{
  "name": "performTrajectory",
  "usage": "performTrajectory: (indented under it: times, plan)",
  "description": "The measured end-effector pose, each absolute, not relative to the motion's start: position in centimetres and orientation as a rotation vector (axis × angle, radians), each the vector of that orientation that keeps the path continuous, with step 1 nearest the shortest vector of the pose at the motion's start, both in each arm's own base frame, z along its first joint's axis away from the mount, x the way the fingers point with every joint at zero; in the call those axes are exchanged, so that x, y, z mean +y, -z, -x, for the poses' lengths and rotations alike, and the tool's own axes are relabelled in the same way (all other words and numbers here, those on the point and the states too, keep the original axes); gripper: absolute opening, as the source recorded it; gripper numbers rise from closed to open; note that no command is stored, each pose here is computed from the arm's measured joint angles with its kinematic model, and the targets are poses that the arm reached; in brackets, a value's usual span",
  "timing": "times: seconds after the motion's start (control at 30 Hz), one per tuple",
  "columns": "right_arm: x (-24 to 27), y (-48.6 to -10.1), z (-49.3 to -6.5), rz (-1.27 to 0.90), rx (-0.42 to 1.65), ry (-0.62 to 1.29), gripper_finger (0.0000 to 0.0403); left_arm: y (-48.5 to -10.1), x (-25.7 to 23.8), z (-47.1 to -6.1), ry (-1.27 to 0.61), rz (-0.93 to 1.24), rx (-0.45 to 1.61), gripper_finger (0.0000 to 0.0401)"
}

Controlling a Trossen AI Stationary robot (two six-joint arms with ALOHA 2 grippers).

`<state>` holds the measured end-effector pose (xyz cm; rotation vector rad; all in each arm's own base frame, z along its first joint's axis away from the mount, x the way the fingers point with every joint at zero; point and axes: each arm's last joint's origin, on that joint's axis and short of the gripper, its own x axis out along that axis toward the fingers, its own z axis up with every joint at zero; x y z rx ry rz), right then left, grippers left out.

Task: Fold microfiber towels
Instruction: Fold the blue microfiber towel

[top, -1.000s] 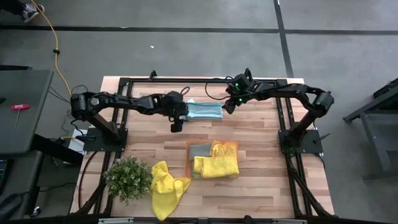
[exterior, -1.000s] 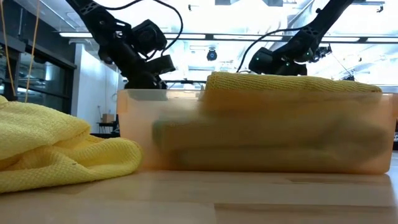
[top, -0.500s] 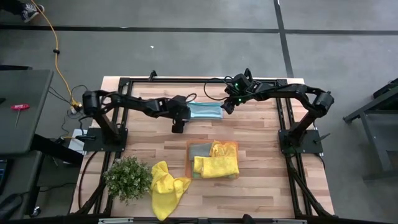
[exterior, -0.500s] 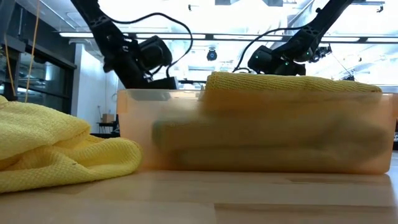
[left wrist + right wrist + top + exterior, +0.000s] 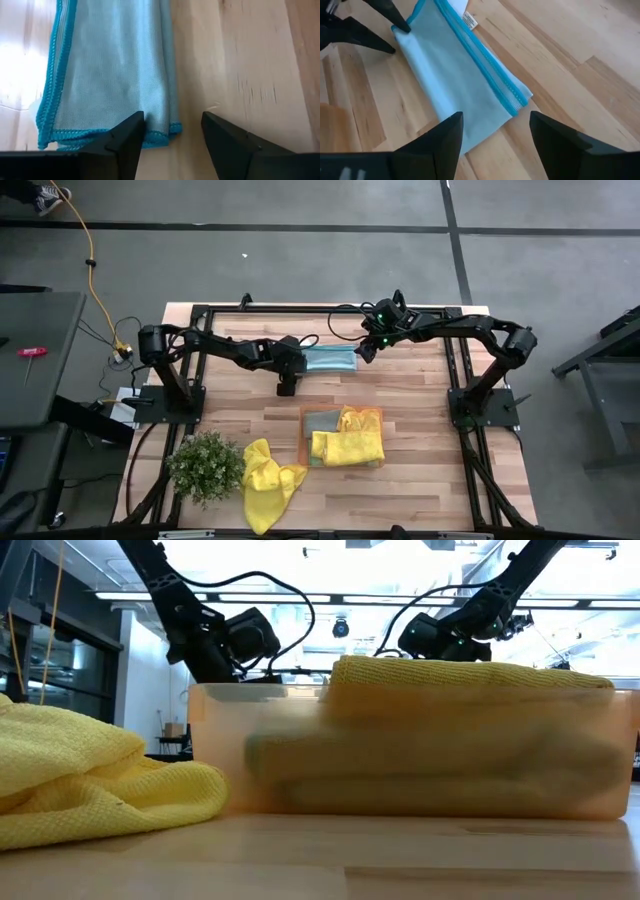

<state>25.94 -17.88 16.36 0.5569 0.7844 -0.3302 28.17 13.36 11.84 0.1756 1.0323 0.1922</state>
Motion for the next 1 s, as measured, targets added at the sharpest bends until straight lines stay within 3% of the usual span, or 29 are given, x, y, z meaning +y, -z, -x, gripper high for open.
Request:
performTrajectory:
  times: [0.57, 0.77, 1.0]
  plan:
    - [-19.3, -16.5, -25.1, -1.038, 0.663, 0.562, 0.0222, -18.3, 13.8, -26.7, -0.299, -0.104, 0.849, 0.0177]
    - [-19.0, -15.5, -25.7, -1.115, 0.673, 0.583, 0.0222, -20.5, 15.0, -25.1, -0.328, 0.161, 0.653, 0.0179]
    - [-19.0, -13.5, -26.5, -1.16, 0.696, 0.583, 0.0222, -20.3, 16.3, -22.9, -0.383, 0.424, 0.322, 0.0179]
